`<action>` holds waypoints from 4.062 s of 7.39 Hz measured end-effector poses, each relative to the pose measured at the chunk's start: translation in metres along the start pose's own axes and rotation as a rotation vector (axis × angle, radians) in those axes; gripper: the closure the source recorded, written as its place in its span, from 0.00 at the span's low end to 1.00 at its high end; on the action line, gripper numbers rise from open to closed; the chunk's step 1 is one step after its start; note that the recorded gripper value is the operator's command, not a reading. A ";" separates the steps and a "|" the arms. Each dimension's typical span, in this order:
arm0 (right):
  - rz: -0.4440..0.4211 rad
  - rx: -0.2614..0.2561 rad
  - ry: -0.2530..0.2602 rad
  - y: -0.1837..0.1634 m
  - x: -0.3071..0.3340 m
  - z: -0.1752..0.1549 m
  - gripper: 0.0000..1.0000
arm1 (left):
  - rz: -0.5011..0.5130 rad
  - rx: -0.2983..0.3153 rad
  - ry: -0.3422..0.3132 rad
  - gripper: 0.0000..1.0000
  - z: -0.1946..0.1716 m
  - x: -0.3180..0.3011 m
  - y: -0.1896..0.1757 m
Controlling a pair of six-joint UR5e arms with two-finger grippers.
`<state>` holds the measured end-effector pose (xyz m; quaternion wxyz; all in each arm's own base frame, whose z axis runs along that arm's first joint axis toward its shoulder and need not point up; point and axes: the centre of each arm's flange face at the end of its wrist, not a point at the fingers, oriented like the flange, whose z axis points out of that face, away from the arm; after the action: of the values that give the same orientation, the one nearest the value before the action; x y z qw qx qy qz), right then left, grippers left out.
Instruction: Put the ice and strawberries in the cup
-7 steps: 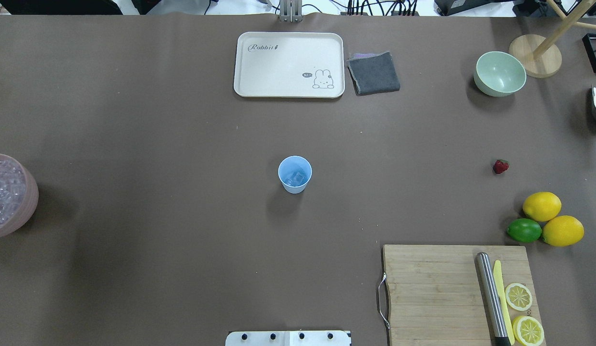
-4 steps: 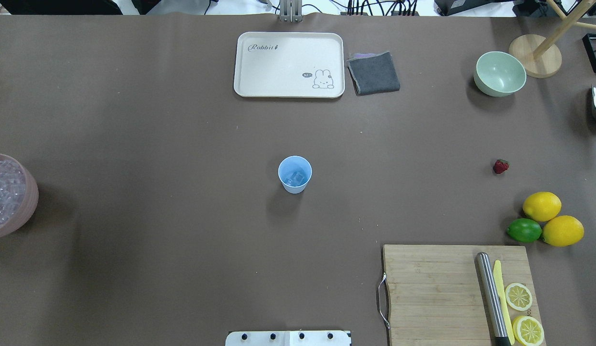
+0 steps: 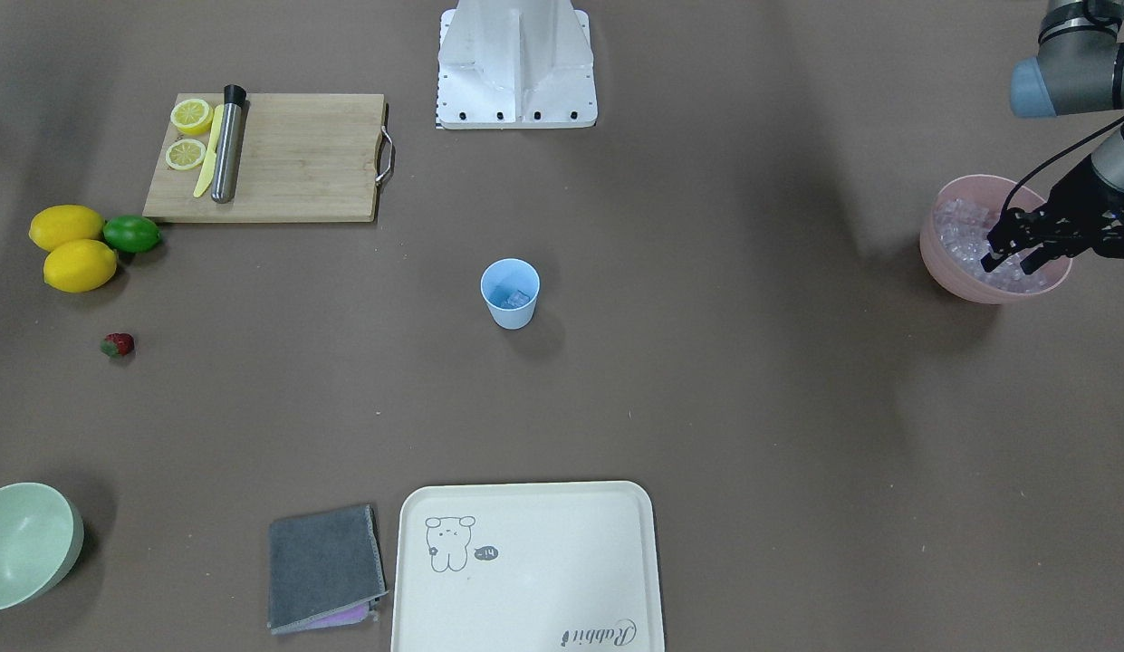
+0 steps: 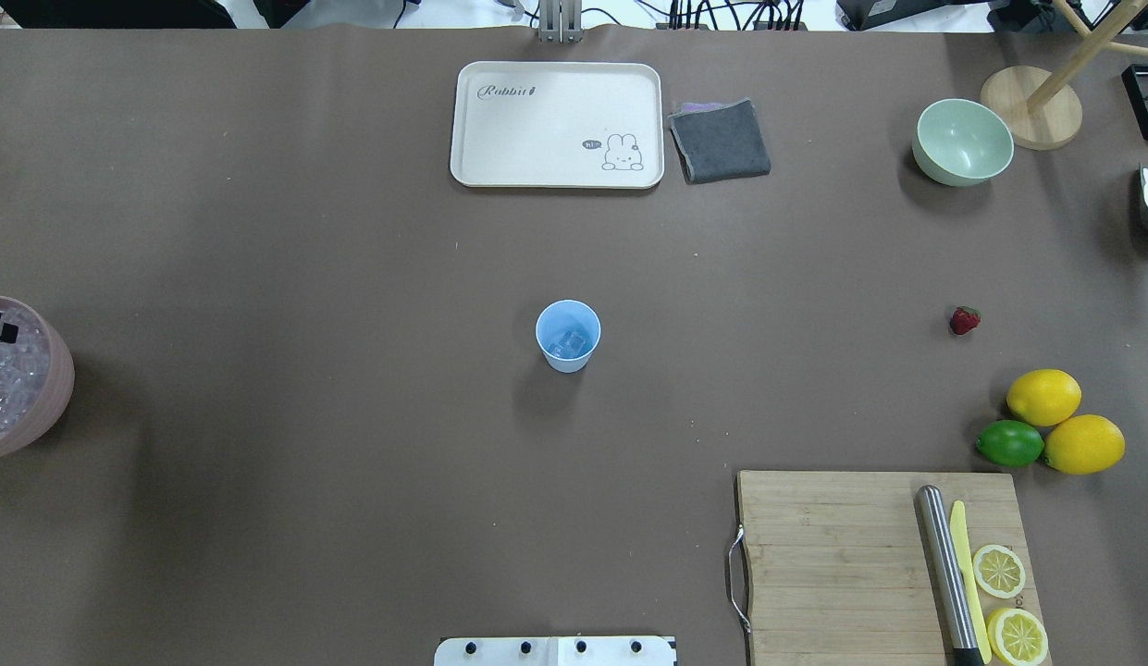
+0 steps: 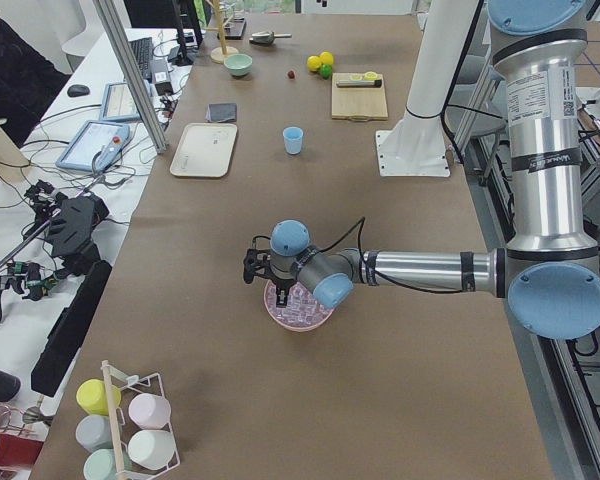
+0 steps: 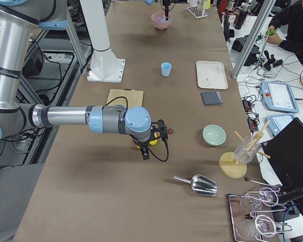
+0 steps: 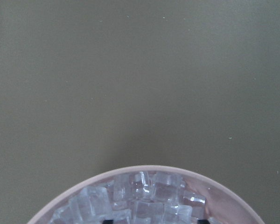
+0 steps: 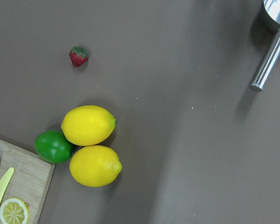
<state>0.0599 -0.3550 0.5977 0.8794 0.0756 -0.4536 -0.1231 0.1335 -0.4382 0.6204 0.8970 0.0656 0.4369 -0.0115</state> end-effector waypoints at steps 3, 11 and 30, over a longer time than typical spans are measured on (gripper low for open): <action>0.002 0.004 0.001 0.000 0.000 -0.001 0.00 | 0.001 -0.007 -0.001 0.42 0.004 0.000 0.000; -0.004 0.010 0.002 -0.003 -0.003 -0.004 0.00 | -0.009 -0.010 0.003 1.00 0.005 -0.004 0.005; -0.004 0.010 0.001 0.000 -0.005 -0.005 0.00 | 0.221 0.027 0.039 0.43 -0.031 0.033 0.028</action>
<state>0.0612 -0.3529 0.5906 0.8789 0.0812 -0.4537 -0.1226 0.1321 -0.4053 0.5783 0.8833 0.1257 0.4440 0.0829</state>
